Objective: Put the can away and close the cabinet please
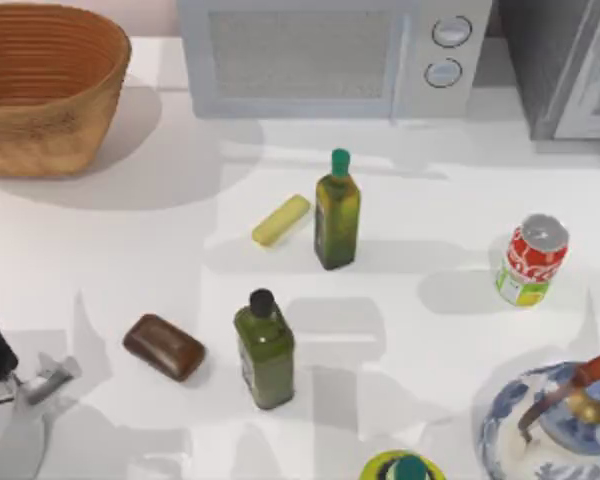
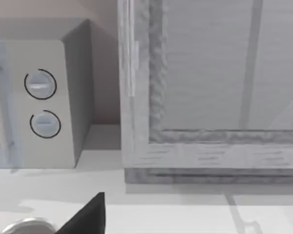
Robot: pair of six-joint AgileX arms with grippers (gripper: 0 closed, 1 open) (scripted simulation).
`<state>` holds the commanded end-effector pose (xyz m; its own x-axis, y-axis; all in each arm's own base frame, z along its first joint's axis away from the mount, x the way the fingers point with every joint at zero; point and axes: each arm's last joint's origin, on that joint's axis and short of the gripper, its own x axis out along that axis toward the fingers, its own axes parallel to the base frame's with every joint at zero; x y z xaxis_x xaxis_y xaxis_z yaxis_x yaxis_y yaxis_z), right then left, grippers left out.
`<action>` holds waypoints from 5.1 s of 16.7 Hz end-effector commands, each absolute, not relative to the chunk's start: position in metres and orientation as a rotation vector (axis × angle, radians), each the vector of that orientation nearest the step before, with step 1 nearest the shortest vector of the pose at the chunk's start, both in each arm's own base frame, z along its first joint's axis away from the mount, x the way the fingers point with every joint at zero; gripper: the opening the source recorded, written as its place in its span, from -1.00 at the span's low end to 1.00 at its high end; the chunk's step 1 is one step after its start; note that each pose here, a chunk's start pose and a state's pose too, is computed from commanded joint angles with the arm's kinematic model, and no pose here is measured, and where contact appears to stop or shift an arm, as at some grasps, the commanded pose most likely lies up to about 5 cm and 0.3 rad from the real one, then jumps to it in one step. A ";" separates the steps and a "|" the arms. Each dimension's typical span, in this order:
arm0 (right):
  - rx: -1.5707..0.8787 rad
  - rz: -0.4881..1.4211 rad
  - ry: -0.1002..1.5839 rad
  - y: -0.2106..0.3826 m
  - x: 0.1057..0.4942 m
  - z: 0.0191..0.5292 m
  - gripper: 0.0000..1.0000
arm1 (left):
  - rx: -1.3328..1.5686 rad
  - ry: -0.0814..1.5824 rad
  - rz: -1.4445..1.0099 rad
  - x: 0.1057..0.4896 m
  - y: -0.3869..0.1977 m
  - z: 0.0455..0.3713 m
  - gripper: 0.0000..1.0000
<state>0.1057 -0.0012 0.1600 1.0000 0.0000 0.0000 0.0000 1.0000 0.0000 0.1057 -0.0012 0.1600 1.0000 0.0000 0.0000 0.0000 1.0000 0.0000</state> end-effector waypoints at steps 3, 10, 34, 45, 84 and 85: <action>0.009 -0.003 0.005 -0.001 0.106 0.162 1.00 | 0.000 0.000 0.000 0.106 -0.001 0.160 1.00; 0.187 -0.020 0.191 0.004 0.129 0.208 1.00 | 0.000 0.000 0.000 0.106 -0.001 0.160 1.00; 0.003 -0.009 0.891 0.113 0.265 0.146 1.00 | 0.000 0.000 0.000 0.106 -0.001 0.160 1.00; 0.003 -0.010 0.894 0.114 0.290 0.105 1.00 | 0.000 0.000 0.000 0.106 -0.001 0.160 1.00; 0.003 -0.010 0.895 0.114 0.290 0.255 -1.00 | 0.000 0.000 0.000 0.106 -0.001 0.160 1.00; 0.003 -0.010 0.893 0.114 0.290 0.256 -1.00 | 0.000 0.000 0.000 0.106 -0.001 0.160 1.00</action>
